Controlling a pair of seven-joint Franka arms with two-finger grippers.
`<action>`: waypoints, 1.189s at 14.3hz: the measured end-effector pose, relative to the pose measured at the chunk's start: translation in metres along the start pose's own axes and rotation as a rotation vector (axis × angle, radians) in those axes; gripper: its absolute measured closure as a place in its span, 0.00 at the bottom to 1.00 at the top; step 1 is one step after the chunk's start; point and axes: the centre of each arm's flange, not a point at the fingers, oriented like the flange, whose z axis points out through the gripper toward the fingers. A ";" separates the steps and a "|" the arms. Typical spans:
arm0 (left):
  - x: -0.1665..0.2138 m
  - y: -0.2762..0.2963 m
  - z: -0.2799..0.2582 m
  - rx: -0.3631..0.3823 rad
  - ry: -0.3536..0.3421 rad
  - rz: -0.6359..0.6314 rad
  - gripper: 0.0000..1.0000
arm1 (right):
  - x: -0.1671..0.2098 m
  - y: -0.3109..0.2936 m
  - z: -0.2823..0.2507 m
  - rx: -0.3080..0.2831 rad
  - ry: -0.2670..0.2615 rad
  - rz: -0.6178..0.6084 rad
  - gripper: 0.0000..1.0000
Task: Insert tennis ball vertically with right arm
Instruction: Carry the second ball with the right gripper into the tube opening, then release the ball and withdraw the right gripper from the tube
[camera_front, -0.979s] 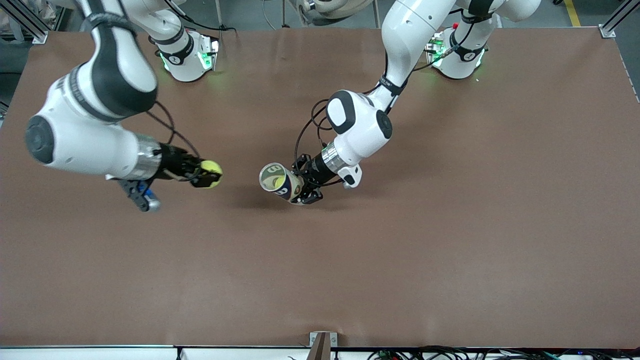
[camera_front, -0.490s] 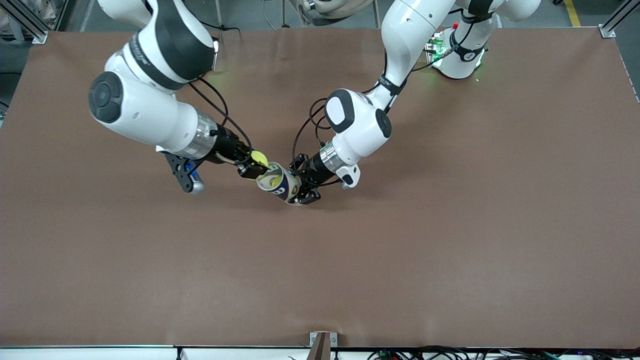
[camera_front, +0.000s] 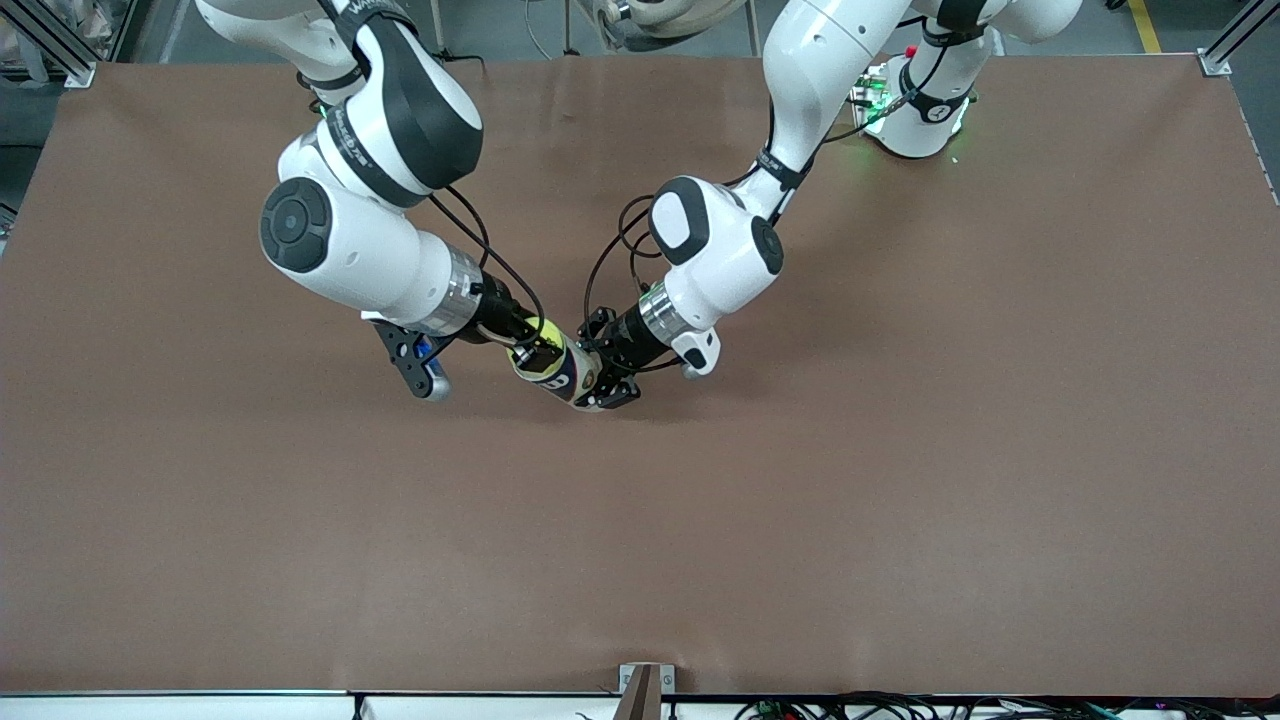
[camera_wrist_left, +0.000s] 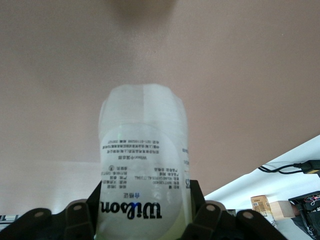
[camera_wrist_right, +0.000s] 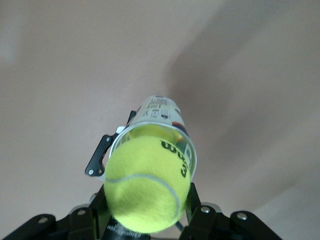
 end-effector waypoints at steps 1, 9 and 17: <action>0.000 0.000 0.000 0.000 -0.001 0.000 0.33 | 0.001 0.000 0.003 -0.006 0.007 -0.001 0.37; 0.002 -0.003 -0.005 0.003 0.007 -0.002 0.34 | 0.005 0.000 0.006 -0.015 0.024 -0.002 0.30; 0.009 -0.006 -0.004 0.010 0.021 0.007 0.36 | 0.020 0.001 -0.004 -0.007 0.056 -0.025 0.00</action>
